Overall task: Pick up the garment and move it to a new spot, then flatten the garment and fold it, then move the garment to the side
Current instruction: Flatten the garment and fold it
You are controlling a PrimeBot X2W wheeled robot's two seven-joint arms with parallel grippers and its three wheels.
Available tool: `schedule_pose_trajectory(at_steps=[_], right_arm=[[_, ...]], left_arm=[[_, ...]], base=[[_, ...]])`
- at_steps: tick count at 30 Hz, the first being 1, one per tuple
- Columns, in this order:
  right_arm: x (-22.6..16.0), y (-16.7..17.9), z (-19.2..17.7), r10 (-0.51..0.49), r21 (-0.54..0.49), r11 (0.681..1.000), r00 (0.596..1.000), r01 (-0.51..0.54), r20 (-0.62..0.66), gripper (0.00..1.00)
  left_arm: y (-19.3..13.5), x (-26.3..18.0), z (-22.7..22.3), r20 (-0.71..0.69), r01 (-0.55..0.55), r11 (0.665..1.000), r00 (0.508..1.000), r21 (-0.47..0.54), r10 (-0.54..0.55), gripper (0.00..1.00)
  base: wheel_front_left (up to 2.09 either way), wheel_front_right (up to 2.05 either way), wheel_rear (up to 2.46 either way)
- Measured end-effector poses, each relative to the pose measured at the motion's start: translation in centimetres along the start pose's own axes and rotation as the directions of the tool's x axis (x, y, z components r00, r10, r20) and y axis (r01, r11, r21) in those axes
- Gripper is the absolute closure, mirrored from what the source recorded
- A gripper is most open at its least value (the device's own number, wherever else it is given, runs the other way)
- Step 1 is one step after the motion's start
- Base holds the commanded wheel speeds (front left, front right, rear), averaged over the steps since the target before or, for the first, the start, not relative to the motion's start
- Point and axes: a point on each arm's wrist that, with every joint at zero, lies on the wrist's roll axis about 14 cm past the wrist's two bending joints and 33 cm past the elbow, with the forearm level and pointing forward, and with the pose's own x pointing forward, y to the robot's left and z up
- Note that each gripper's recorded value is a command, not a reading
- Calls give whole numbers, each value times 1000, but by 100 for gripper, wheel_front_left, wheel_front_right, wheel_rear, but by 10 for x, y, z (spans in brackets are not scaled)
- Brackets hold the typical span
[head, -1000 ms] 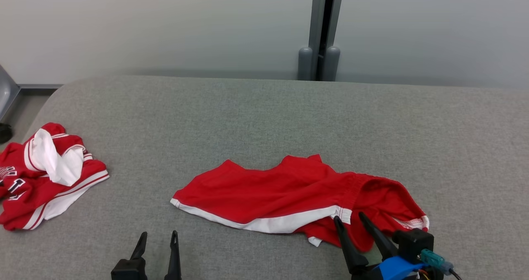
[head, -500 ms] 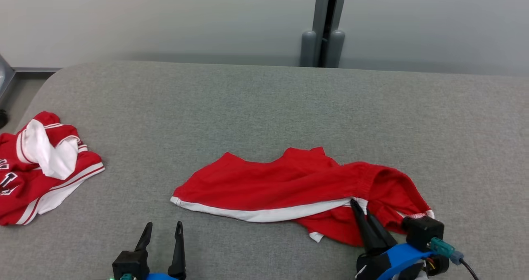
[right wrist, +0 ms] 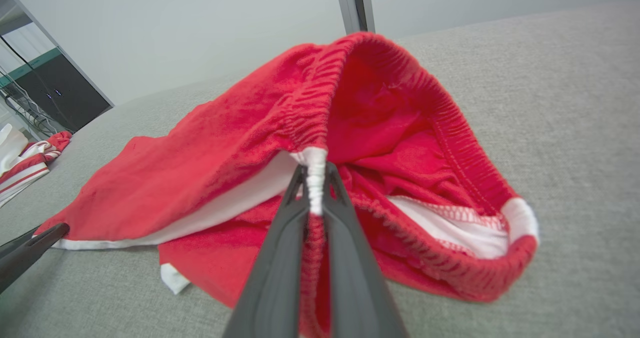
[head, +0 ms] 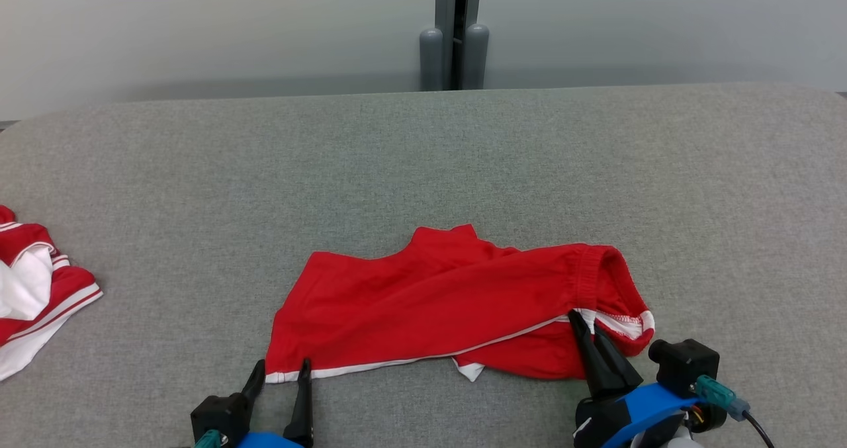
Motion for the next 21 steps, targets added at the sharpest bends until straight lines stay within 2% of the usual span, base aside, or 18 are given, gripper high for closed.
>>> schedule_pose_trajectory(at_steps=[10,11,12,13,17,21], right_arm=[[3,2,2,8,0,1000,1000,-8,6,100],[3,3,2,9,1,1000,1000,-9,6,100],[4,3,2,10,1,1000,1000,-10,5,100],[4,3,2,10,1,1000,1000,-10,5,100],[6,6,9,19,4,1000,999,-19,27,100],[5,13,25,39,5,999,996,-39,76,100]], left_arm=[[3,-1,-14,-43,-12,999,999,-31,11,0],[3,-1,-14,-44,-9,999,999,-32,8,20],[3,-1,-14,-45,-9,999,999,-33,8,73],[3,-1,-14,-46,-9,999,999,-33,7,100],[1,-2,-7,-20,-1,999,1000,-47,0,100],[-3,-3,19,64,18,999,998,-47,-14,100]], base=[[0,0,0],[0,0,0],[0,0,0],[0,0,0],[0,0,0],[0,0,0]])
